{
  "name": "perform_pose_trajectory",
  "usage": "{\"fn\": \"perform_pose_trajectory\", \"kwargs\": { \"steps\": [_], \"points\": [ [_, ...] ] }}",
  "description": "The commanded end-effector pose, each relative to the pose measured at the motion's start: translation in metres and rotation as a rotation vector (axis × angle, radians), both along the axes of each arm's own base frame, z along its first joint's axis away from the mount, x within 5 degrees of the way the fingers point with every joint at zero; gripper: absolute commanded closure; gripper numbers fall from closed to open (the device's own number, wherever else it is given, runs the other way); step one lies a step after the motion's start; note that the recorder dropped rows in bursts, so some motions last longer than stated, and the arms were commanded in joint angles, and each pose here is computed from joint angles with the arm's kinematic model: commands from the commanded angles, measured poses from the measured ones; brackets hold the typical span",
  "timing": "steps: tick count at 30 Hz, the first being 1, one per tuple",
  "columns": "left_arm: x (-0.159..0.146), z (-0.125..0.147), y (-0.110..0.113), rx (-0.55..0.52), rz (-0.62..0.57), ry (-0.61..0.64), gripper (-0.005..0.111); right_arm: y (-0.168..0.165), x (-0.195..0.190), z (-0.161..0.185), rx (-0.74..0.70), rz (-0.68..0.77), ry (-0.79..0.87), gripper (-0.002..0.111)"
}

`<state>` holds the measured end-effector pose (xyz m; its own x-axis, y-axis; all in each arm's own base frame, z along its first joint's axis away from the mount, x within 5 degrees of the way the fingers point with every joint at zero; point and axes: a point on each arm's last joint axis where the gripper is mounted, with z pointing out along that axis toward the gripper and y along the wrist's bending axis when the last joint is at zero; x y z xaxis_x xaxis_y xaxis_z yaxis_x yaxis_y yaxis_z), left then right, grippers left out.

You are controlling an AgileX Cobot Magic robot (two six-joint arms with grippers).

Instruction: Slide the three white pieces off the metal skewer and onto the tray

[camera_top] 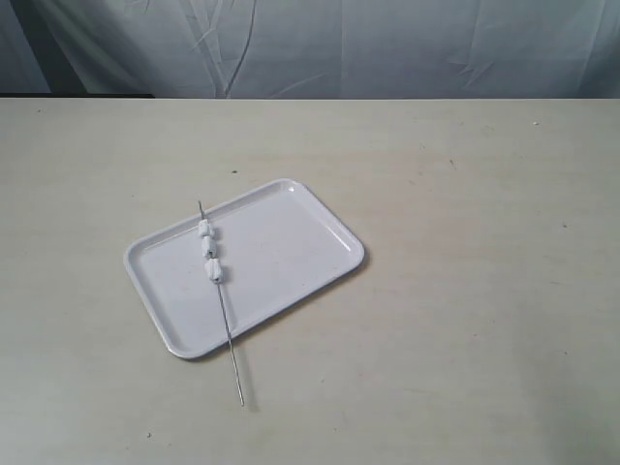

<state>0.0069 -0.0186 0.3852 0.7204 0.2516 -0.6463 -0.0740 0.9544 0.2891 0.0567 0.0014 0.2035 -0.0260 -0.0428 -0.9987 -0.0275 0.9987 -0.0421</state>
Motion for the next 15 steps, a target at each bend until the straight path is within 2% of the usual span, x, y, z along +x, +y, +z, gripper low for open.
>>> {"fn": "perform_pose_trajectory", "kwargs": {
  "steps": [1,7,13,15],
  "points": [
    [0.042,-0.013,0.021,-0.197,0.132,0.427,0.107,0.000,-0.004,0.029,0.012,0.008,-0.329,0.109],
    [0.075,-0.034,0.037,-0.252,0.296,0.705,0.107,0.000,-0.015,0.051,0.020,0.012,-0.602,0.109],
    [0.094,-0.055,0.042,-0.302,0.343,0.925,0.107,0.000,-0.031,0.070,0.025,0.016,-0.869,0.109],
    [0.101,-0.071,0.040,-0.304,0.335,1.093,0.107,0.000,-0.034,0.072,0.028,0.018,-0.911,0.109]
  ]
}}
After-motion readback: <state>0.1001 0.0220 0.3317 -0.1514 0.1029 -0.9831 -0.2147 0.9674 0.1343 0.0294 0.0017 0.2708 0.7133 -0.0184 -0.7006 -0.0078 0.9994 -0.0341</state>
